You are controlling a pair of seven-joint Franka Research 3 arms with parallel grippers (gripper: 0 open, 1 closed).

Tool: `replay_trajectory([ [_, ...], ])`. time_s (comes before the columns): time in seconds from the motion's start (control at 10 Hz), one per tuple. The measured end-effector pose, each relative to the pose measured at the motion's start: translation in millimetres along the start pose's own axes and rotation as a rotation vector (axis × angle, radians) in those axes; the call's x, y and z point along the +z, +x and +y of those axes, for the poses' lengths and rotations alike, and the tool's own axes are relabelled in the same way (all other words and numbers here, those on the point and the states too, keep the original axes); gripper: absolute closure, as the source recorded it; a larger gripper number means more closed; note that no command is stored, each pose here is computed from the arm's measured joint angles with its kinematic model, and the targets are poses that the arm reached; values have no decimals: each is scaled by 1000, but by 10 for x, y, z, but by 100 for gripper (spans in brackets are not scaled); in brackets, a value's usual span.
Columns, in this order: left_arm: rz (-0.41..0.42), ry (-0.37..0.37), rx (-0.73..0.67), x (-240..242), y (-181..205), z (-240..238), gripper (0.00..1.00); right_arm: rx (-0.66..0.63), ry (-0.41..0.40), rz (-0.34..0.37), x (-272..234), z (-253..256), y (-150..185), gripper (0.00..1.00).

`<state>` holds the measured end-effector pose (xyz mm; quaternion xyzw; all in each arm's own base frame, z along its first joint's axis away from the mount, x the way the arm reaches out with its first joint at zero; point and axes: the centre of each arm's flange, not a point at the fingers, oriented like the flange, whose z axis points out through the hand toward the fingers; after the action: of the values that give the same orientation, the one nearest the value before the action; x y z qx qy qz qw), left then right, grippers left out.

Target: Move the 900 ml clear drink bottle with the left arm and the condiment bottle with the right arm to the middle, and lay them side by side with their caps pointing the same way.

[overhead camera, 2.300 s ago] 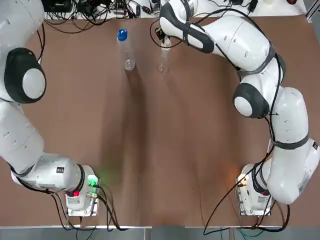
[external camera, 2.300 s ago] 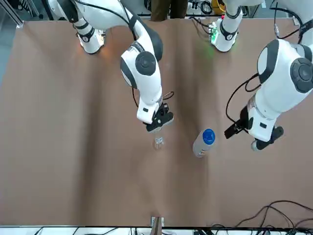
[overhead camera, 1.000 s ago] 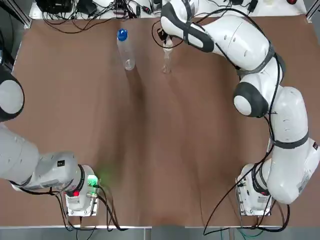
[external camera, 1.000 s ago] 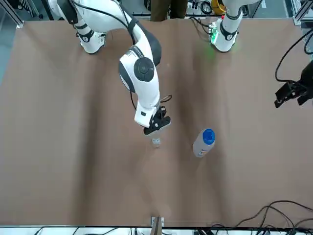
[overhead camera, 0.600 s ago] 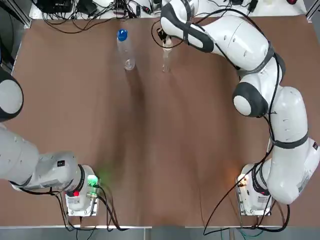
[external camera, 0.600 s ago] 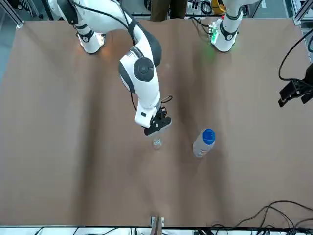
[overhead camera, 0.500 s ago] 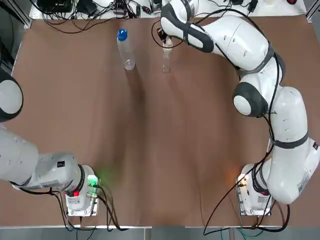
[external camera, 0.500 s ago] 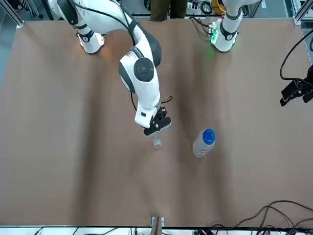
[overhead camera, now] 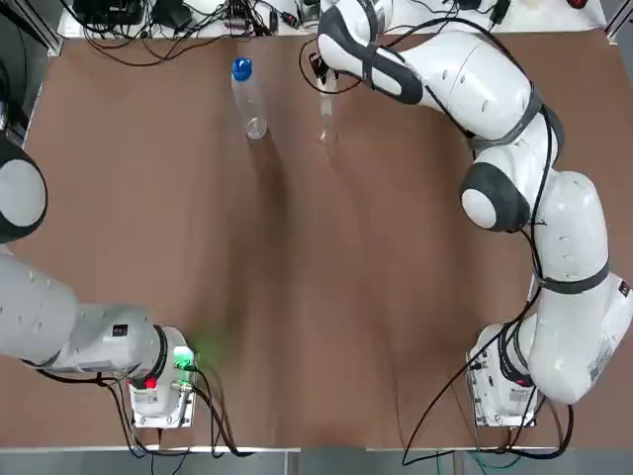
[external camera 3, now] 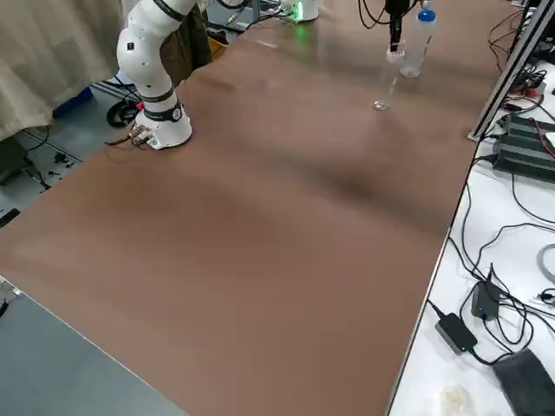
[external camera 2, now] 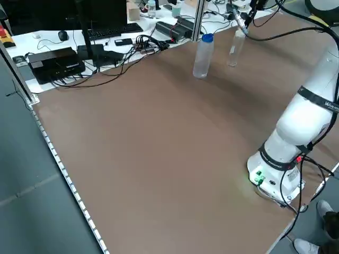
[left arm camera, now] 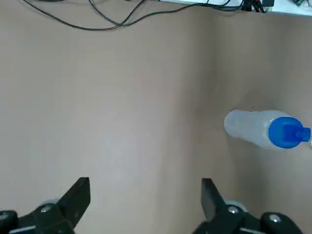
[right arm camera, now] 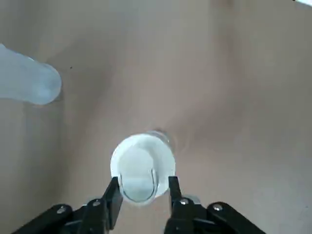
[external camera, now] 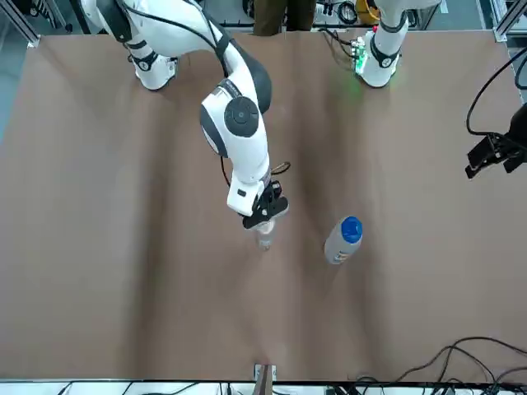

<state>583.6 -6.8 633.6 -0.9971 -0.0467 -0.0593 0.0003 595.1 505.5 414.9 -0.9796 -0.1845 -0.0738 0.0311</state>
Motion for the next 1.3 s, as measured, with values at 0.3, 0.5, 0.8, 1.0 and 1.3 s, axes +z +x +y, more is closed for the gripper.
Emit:
replay_trajectory([
  [0.3,-3,0,-1,18,7,-7,0,0,1,2,-2,-1,2,49],
  [0.5,-16,1,1,101,37,7,0,0,1,3,-7,-1,4,38],
  [0.8,-24,0,13,155,52,81,0,-8,-3,20,-151,163,75,0],
  [1.0,-19,0,11,131,54,75,0,10,-28,-41,-467,402,28,0],
  [1.3,-18,-2,14,121,51,108,0,100,-55,-78,-1394,1104,-79,0],
])
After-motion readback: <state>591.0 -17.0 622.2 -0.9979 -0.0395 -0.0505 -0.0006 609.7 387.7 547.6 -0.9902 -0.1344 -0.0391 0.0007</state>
